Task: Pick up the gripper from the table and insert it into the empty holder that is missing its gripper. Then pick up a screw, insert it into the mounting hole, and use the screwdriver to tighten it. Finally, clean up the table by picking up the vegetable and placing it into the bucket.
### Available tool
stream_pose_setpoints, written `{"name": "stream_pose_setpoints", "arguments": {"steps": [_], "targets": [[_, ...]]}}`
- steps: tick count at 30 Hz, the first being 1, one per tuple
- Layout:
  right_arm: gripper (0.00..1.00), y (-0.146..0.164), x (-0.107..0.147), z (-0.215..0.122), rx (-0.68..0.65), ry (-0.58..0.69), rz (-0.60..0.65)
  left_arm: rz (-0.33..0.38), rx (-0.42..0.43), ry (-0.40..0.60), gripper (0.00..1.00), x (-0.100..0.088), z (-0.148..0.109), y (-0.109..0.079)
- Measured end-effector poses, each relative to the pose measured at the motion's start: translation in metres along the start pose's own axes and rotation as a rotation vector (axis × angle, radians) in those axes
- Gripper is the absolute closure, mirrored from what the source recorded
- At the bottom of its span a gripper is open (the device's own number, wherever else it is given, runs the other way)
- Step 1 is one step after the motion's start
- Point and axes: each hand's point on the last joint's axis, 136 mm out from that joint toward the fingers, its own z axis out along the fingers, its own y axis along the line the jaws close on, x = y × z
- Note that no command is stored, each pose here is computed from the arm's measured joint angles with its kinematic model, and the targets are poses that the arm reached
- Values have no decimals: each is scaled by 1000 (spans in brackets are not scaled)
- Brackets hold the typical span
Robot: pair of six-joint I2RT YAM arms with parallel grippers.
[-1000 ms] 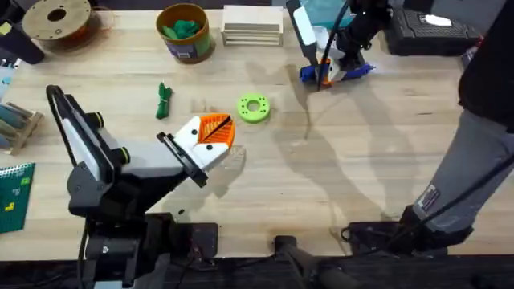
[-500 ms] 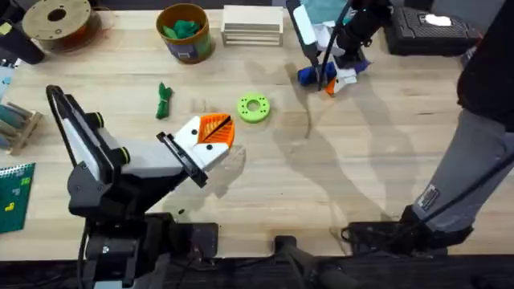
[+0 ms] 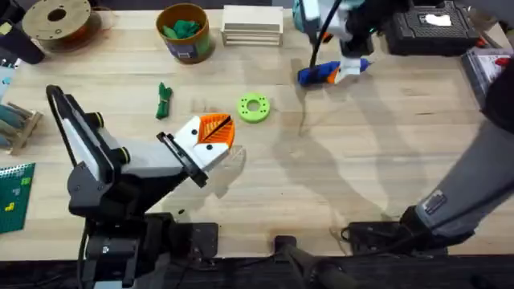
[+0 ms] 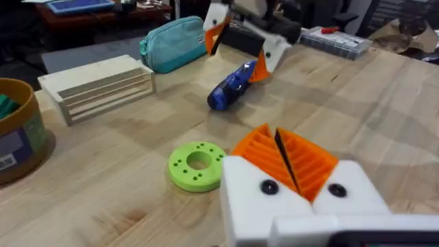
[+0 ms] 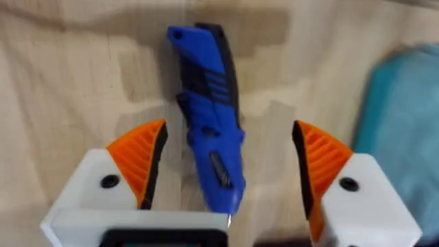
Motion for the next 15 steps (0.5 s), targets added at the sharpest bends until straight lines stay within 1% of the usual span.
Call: {"name": "stream_pose_setpoints", "arguments": {"steps": [4, 7, 11, 15], "targets": [[10, -5, -6, -45, 86, -6, 110, 0, 0, 0, 995, 0, 0, 0], [11, -1, -2, -77, 136, 27, 230, 0, 0, 0, 995, 0, 0, 0], [11, 7, 5, -116, 204, 65, 429, 0, 0, 0, 995, 0, 0, 0], [11, 22, 6, -152, 262, 53, 646, 0, 0, 0, 995, 0, 0, 0]]}}
